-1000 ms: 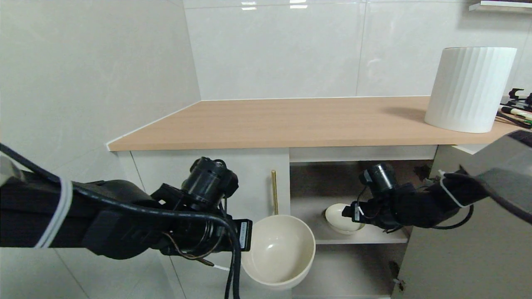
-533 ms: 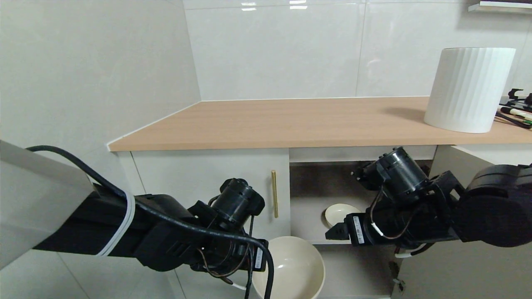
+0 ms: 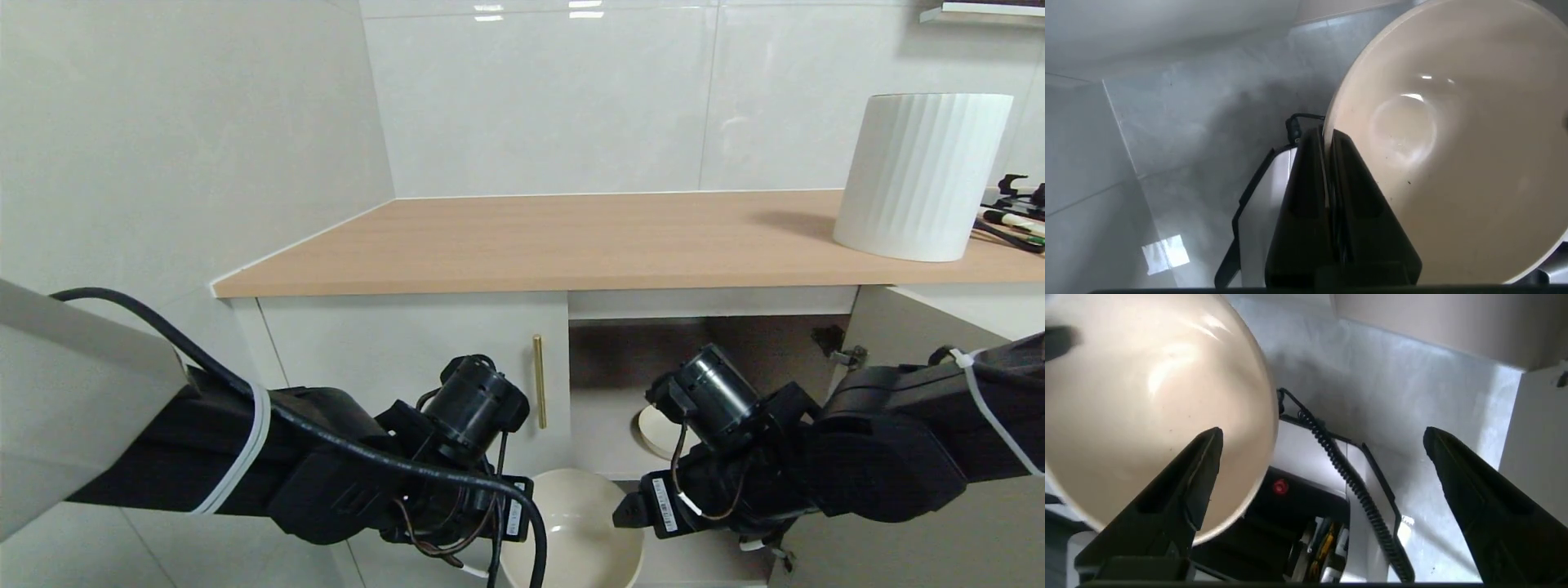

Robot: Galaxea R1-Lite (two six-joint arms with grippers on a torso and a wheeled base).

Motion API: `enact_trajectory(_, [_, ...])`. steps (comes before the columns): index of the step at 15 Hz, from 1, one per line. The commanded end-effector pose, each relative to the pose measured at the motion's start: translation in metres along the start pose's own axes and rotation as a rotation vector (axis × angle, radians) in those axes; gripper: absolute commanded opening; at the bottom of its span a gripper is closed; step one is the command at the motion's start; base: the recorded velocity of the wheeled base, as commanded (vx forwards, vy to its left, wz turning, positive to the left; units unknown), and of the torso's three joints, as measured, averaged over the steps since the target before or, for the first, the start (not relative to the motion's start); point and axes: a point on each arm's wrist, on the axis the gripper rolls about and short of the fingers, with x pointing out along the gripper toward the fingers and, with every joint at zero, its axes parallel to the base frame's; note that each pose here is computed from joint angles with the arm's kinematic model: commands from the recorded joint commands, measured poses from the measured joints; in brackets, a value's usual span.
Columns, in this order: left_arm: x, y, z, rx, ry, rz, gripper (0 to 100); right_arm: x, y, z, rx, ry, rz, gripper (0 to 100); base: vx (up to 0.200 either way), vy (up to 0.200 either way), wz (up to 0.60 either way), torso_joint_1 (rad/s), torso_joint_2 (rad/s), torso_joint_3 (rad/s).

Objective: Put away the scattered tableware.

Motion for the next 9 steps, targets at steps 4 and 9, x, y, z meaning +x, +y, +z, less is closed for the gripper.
enact_trajectory(4, [-0.0011,-0.0022,-0.0012,0.006,0.000,-0.005,0,0.0121,0.0003,-0.0019,0.014,0.021,-0.012,100,0.000,0.000,0.00,0.000,0.00,0.000])
enact_trajectory(9, [-0.0011,-0.0022,-0.0012,0.006,0.000,-0.005,0,0.0118,0.0028,-0.0027,0.010,0.023,-0.005,0,0.000,0.000,0.00,0.000,0.00,0.000])
